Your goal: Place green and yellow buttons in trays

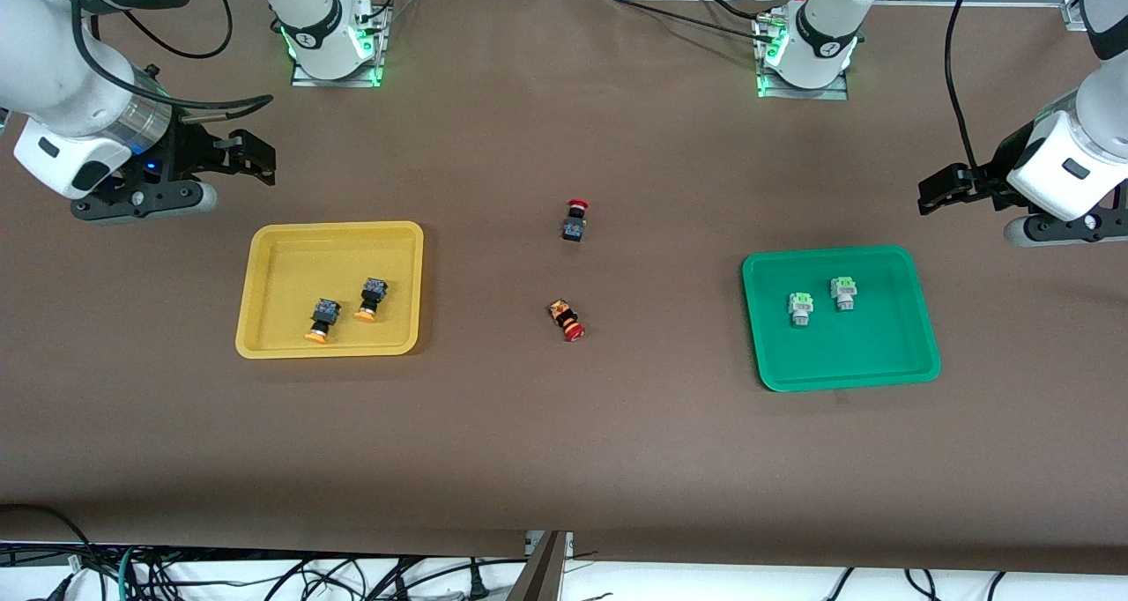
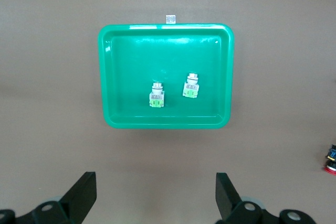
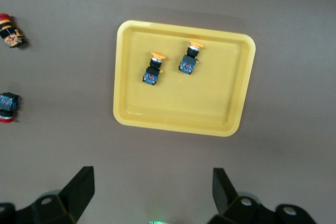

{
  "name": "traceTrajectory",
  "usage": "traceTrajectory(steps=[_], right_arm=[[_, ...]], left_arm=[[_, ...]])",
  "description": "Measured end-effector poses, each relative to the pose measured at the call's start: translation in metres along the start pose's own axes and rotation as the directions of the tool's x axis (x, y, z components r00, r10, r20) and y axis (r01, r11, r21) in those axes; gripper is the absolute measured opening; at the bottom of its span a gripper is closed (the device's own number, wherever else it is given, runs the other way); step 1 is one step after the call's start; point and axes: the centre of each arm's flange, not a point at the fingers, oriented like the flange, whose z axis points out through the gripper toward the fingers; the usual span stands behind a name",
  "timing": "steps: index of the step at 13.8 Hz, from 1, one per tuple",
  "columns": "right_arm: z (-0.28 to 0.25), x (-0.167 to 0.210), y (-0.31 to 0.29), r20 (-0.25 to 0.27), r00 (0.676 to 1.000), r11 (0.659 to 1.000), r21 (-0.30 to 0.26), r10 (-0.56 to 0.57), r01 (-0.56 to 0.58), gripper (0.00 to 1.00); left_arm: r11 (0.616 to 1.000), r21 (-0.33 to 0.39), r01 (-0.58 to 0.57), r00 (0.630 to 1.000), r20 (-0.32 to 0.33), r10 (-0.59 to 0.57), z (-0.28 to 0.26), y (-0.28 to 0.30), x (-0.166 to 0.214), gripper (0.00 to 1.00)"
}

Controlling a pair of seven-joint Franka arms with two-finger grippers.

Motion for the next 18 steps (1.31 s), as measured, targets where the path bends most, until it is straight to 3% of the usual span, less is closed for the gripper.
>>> traceTrajectory(steps=[5,18], right_arm=[[0.019,0.017,-0.01,-0.011,1.0,1.0,-0.019,-0.017,0.017,1.0],[0.021,0.017,-0.021,-0.01,0.999,0.998,-0.049,-0.041,0.041,1.0]], left_arm=[[1.0,-0.001,-0.006,1.0,-0.009,0.006,-0.004,0.004,0.002,1.0],[1.0,-0.013,-0.007,1.0,-0.022,0.007,-0.009,0.007,0.012,1.0]])
